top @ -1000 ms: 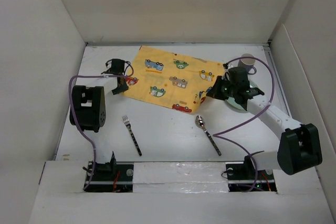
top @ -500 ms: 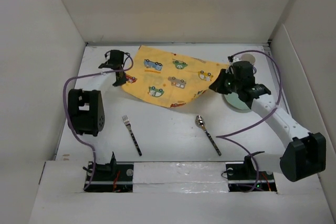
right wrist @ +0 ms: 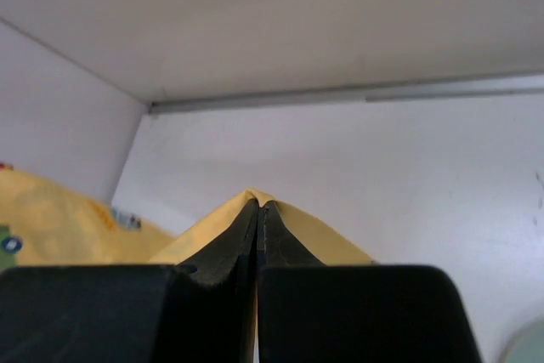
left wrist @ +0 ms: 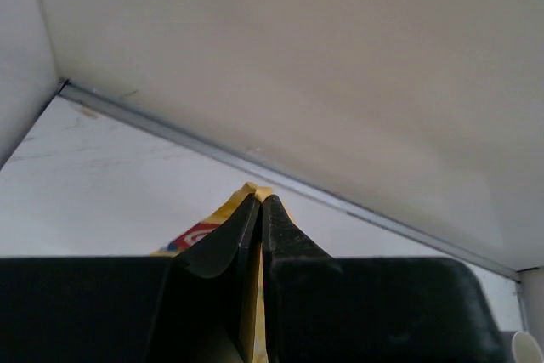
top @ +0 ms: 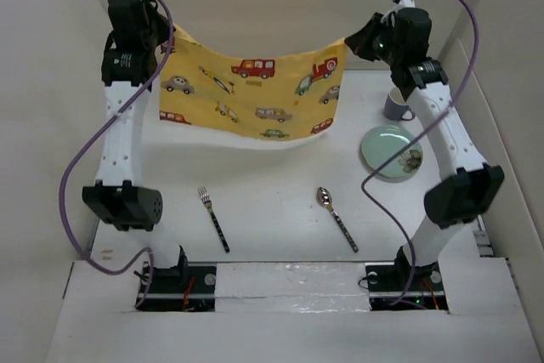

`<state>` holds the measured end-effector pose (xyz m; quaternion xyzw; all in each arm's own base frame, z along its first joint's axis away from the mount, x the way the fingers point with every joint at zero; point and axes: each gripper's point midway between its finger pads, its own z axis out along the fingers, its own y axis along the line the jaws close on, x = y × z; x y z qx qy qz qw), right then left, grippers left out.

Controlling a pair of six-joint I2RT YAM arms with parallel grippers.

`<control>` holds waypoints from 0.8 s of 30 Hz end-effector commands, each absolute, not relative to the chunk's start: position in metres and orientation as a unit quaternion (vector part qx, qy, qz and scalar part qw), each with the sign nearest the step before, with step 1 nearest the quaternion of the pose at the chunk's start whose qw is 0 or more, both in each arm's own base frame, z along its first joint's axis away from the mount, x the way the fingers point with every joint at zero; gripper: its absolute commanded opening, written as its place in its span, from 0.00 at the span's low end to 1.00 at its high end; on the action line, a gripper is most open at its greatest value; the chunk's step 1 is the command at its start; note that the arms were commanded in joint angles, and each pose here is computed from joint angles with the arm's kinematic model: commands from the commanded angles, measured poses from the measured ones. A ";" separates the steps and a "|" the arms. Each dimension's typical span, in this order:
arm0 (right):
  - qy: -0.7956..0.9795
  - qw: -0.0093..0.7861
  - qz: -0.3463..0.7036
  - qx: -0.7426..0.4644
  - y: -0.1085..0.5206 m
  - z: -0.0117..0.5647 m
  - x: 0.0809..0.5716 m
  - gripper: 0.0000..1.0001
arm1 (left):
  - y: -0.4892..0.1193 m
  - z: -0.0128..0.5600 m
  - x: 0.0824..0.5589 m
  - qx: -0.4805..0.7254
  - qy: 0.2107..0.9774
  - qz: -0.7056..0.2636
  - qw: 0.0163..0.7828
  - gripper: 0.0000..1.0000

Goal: Set the dinner table for one person

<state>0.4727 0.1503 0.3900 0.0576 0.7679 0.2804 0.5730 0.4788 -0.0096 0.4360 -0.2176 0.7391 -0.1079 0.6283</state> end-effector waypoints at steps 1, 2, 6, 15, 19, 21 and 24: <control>0.772 0.563 0.288 0.060 0.149 0.386 0.531 0.00 | -0.009 0.407 0.523 -0.234 0.763 -0.142 0.585 0.00; 0.740 0.599 0.301 0.052 0.150 0.437 0.534 0.00 | -0.010 0.437 0.525 -0.228 0.743 -0.166 0.607 0.00; 0.710 0.619 0.330 0.065 0.138 0.480 0.547 0.00 | 0.010 0.468 0.525 -0.241 0.709 -0.218 0.626 0.00; 0.751 0.584 0.300 0.064 0.117 0.411 0.508 0.00 | 0.023 0.398 0.483 -0.229 0.743 -0.214 0.591 0.00; 0.808 0.506 0.288 0.087 0.113 0.300 0.484 0.00 | 0.016 0.285 0.457 -0.240 0.797 -0.204 0.516 0.00; 0.824 0.481 0.286 0.093 0.113 0.260 0.474 0.00 | 0.010 0.221 0.438 -0.252 0.821 -0.205 0.469 0.00; 0.854 0.420 0.287 0.108 0.116 0.187 0.453 0.00 | 0.006 0.152 0.413 -0.268 0.850 -0.197 0.409 0.00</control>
